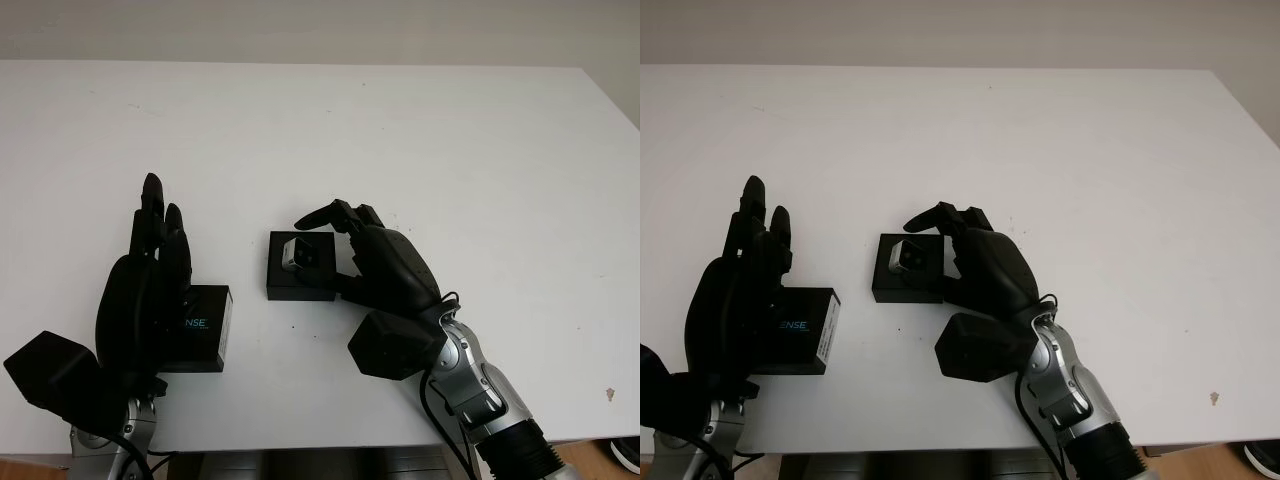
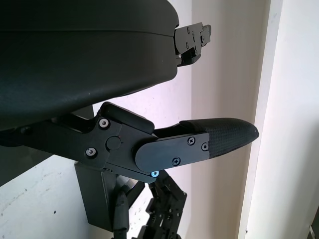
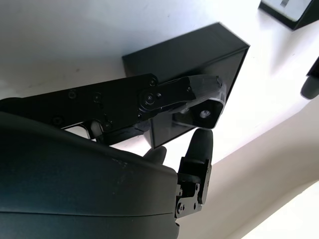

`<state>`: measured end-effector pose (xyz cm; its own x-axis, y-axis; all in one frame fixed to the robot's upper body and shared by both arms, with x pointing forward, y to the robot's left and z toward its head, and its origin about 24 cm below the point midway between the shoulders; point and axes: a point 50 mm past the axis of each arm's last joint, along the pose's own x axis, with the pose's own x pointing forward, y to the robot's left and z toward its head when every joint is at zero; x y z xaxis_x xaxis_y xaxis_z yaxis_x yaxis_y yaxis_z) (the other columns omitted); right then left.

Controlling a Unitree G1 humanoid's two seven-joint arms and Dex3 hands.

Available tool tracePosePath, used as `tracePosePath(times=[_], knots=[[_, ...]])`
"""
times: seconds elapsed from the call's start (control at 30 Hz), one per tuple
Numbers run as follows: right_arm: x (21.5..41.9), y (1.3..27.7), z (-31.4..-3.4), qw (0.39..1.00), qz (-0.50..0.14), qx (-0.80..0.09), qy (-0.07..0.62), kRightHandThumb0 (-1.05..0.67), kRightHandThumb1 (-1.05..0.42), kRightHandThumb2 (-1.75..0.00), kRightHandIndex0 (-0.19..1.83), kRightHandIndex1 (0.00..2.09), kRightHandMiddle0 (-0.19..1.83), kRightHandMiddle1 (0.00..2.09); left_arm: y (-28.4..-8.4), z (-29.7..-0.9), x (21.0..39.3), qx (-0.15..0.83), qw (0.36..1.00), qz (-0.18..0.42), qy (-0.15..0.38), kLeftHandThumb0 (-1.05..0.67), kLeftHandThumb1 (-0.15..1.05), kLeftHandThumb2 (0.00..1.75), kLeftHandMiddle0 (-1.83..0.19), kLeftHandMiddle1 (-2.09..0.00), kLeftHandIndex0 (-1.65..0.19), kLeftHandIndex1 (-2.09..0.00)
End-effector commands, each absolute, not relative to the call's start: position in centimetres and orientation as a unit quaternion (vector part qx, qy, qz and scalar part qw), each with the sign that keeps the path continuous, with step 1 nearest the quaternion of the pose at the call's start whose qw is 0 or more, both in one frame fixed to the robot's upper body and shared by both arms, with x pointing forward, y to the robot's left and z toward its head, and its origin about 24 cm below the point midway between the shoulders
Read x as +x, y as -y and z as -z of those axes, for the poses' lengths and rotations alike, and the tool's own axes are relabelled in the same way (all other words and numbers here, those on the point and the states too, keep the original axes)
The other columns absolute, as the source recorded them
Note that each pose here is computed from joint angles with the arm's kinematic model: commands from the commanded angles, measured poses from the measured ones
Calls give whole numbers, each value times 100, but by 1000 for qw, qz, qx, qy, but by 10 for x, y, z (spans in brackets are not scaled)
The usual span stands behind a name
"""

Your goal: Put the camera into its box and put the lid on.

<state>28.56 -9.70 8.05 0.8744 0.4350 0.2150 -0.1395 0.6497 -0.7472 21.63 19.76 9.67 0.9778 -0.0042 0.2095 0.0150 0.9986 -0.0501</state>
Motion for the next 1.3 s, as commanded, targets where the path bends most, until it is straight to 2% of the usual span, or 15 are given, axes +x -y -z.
tracePosePath(times=[0.0,0.37,0.63,0.77,0.9,1.03,1.27], knots=[[283,95,-77,891,-169,-376,191,-49,-99,-5,-14,105,5,133,-198,-98,214,-24,994,3,110,-78,105,60,19,0,19,0],[283,96,-74,880,-167,-399,198,-48,-99,-6,-16,123,14,152,-198,-98,214,-28,994,3,110,-78,105,58,19,0,19,0],[280,94,-74,809,-130,-507,268,-44,-102,-6,-8,133,24,155,-198,-98,213,-25,994,2,110,-79,105,58,19,0,19,0],[280,93,-73,794,-112,-520,296,-41,-101,-5,-5,137,30,153,-198,-98,212,-27,994,3,110,-79,105,59,19,0,19,0],[279,93,-73,785,-107,-524,314,-35,-101,-5,-3,136,28,155,-198,-97,212,-30,994,3,108,-79,105,57,19,0,19,0],[278,92,-74,815,-114,-473,316,-31,-102,-6,0,133,22,163,-198,-97,212,-25,994,3,107,-79,105,57,19,0,19,0],[285,93,-80,900,-127,-330,253,-36,-105,-9,-9,121,12,180,-197,-97,212,-25,994,2,107,-80,105,57,19,0,19,0]])
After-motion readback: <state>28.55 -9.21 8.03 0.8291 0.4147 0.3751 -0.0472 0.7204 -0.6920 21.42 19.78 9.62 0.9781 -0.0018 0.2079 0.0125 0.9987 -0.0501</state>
